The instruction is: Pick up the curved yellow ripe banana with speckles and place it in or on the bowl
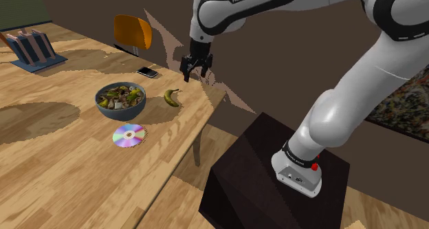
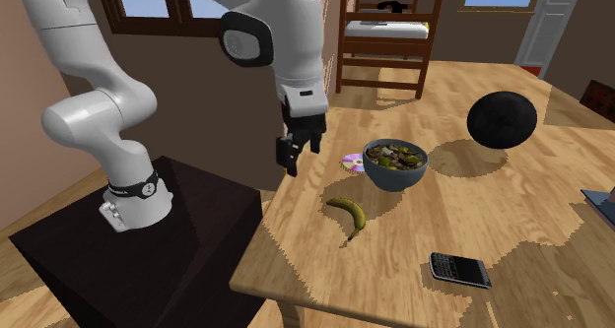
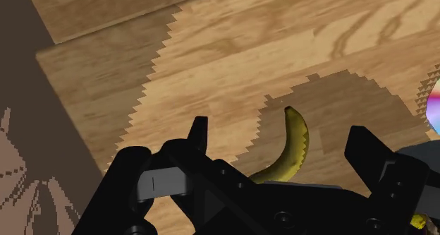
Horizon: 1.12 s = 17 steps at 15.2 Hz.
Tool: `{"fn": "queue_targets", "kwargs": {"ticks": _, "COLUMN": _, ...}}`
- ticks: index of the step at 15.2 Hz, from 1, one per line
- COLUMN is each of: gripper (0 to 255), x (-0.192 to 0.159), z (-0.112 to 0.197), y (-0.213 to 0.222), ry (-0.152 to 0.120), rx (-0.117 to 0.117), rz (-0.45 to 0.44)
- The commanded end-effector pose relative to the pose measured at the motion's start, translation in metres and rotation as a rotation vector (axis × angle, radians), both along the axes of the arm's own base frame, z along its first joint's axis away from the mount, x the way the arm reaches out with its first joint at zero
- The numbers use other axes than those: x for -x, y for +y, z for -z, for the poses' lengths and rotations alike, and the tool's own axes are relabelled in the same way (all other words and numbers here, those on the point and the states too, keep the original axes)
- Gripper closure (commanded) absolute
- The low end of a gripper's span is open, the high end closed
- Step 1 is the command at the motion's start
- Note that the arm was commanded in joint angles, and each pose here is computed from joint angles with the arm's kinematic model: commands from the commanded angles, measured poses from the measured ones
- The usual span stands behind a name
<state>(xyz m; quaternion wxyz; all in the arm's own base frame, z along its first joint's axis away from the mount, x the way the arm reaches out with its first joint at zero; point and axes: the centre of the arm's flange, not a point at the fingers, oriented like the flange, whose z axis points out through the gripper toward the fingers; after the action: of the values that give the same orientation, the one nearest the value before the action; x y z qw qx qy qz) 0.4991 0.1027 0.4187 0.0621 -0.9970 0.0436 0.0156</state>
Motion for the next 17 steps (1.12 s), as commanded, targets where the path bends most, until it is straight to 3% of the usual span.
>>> {"fn": "queue_targets", "kwargs": {"ticks": 1, "gripper": 0, "x": -0.016, "z": 0.018, "y": 0.013, "ry": 0.007, "rx": -0.002, "rz": 0.008}}
{"fn": "queue_targets", "kwargs": {"ticks": 9, "gripper": 0, "x": -0.088, "z": 0.084, "y": 0.057, "ry": 0.032, "rx": -0.007, "rz": 0.038}}
{"fn": "queue_targets", "kwargs": {"ticks": 17, "gripper": 0, "x": -0.088, "z": 0.125, "y": 0.063, "ry": 0.033, "rx": -0.008, "rz": 0.039}}
